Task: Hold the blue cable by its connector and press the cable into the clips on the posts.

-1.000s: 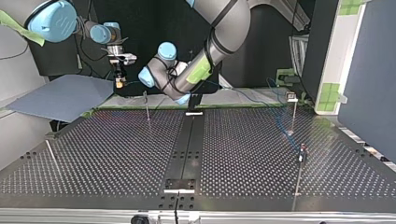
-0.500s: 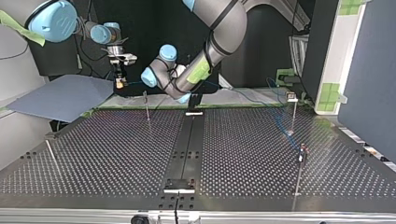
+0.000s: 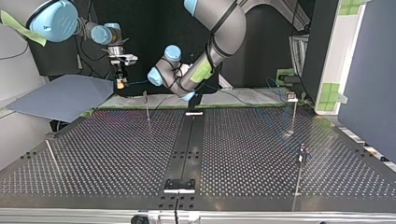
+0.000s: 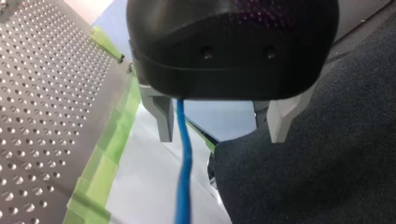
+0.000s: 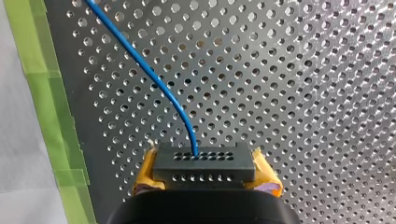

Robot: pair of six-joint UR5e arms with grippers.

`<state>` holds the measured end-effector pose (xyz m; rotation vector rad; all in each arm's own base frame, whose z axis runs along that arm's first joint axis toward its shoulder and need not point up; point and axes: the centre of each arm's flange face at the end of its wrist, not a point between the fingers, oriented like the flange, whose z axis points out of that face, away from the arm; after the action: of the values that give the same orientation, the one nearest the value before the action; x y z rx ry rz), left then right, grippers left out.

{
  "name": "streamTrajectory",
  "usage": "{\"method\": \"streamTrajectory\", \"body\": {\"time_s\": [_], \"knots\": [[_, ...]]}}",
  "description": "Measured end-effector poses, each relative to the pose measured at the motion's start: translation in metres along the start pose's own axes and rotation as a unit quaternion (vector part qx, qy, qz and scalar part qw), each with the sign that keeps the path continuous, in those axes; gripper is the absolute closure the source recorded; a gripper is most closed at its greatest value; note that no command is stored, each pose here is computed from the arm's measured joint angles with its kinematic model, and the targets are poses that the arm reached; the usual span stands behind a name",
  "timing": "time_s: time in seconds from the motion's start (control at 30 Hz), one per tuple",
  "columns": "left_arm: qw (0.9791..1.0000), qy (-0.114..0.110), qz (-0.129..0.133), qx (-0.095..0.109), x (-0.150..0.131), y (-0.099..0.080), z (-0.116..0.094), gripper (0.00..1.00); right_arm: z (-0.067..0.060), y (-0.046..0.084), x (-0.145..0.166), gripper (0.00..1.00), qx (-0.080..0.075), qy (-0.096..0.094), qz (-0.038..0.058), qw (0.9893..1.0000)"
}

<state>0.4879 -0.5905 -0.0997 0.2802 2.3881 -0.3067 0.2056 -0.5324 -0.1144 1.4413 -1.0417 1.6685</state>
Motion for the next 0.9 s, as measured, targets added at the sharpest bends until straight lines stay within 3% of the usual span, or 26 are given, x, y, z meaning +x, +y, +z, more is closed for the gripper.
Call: {"method": "streamTrajectory", "body": {"time_s": [0.17,0.2,0.23,0.3,0.33,0.37,0.4,0.6,0.73,0.9], "knots": [[1.0000,-0.002,0.007,0.005,0.000,-0.001,0.001,0.02,0.000,-0.001,0.000,1.00,0.001,-0.002,-0.0008,1.0000],[0.9999,-0.002,0.009,0.006,0.000,-0.001,0.001,0.10,0.000,-0.001,-0.001,1.00,0.001,-0.002,-0.0008,1.0000],[0.9999,-0.003,0.011,0.006,0.000,-0.002,0.001,0.10,0.000,-0.001,-0.001,1.00,0.000,-0.002,-0.0011,1.0000],[0.9999,-0.004,0.014,0.007,0.000,-0.002,0.001,0.47,0.000,-0.001,-0.001,1.00,0.000,-0.002,-0.0013,1.0000],[0.9998,-0.004,0.017,0.008,0.000,-0.003,0.001,0.47,0.000,-0.001,-0.001,1.00,-0.001,-0.003,-0.0014,1.0000],[0.9998,-0.006,0.020,0.008,0.000,-0.004,0.001,0.70,0.000,-0.001,-0.001,1.00,-0.001,-0.003,-0.0014,1.0000],[0.9997,-0.008,0.023,0.009,0.000,-0.004,0.001,1.00,0.000,-0.001,-0.001,1.00,-0.001,-0.003,-0.0014,1.0000],[0.9986,-0.019,0.047,0.012,0.003,-0.009,0.002,1.00,-0.001,-0.001,-0.001,1.00,-0.002,-0.005,-0.0018,1.0000],[0.9967,-0.041,0.067,0.020,-0.002,-0.018,-0.001,1.00,-0.001,-0.001,-0.001,1.00,-0.003,-0.006,-0.0025,1.0000],[0.9944,-0.056,0.088,0.010,-0.002,-0.023,-0.003,1.00,-0.001,-0.001,-0.002,1.00,-0.003,-0.006,-0.0029,1.0000]]}}
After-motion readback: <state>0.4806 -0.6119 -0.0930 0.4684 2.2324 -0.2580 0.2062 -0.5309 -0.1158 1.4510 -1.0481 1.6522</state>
